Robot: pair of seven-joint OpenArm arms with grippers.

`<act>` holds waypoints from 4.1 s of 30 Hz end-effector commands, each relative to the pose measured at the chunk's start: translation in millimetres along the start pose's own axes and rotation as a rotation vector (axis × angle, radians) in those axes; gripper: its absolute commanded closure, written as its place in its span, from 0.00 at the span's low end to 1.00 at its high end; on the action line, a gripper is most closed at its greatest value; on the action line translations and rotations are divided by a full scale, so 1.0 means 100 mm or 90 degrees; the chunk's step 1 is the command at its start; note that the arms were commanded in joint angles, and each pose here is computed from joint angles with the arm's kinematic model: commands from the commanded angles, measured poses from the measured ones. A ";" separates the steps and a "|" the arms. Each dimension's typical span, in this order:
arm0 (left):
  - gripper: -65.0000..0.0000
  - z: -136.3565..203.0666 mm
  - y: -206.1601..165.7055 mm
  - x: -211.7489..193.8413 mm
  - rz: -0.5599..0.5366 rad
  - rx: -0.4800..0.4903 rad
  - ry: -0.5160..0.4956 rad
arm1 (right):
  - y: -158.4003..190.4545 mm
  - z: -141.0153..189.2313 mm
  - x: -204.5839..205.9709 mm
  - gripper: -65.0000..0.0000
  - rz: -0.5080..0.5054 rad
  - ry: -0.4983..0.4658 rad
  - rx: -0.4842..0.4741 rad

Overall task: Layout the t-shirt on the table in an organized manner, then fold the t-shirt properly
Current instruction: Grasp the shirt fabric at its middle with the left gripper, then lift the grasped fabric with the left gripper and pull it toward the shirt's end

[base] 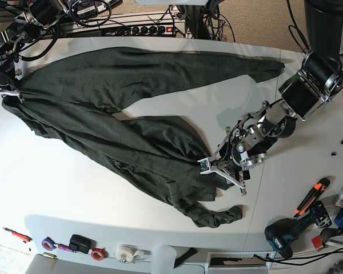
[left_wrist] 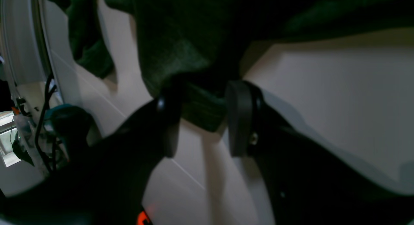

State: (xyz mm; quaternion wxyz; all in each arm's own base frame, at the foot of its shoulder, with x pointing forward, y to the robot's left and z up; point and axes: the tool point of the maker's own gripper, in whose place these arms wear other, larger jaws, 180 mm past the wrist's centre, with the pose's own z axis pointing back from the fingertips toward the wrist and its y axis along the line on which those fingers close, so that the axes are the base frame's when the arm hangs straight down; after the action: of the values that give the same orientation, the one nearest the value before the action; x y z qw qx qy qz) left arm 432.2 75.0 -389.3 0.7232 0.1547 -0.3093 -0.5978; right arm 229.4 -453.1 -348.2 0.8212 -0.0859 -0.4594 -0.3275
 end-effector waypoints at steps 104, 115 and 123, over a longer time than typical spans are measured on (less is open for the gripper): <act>1.00 1.05 0.89 0.16 0.037 0.333 -0.033 | 0.01 0.03 0.27 1.00 0.008 -0.055 0.005; 1.00 1.21 0.45 -0.38 0.011 0.268 0.035 | 0.00 0.03 0.28 1.00 0.009 -0.056 0.004; 1.00 1.13 -0.31 -0.82 -0.018 0.173 0.119 | 0.00 0.03 0.28 1.00 0.009 -0.056 0.005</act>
State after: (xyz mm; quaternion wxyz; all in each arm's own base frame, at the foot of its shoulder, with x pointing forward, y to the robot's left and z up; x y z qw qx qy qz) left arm 318.6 153.8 -358.1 0.7199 0.2855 -0.3042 -0.5547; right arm 230.5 -454.3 -345.8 0.8177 -0.0880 -0.4658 -0.3267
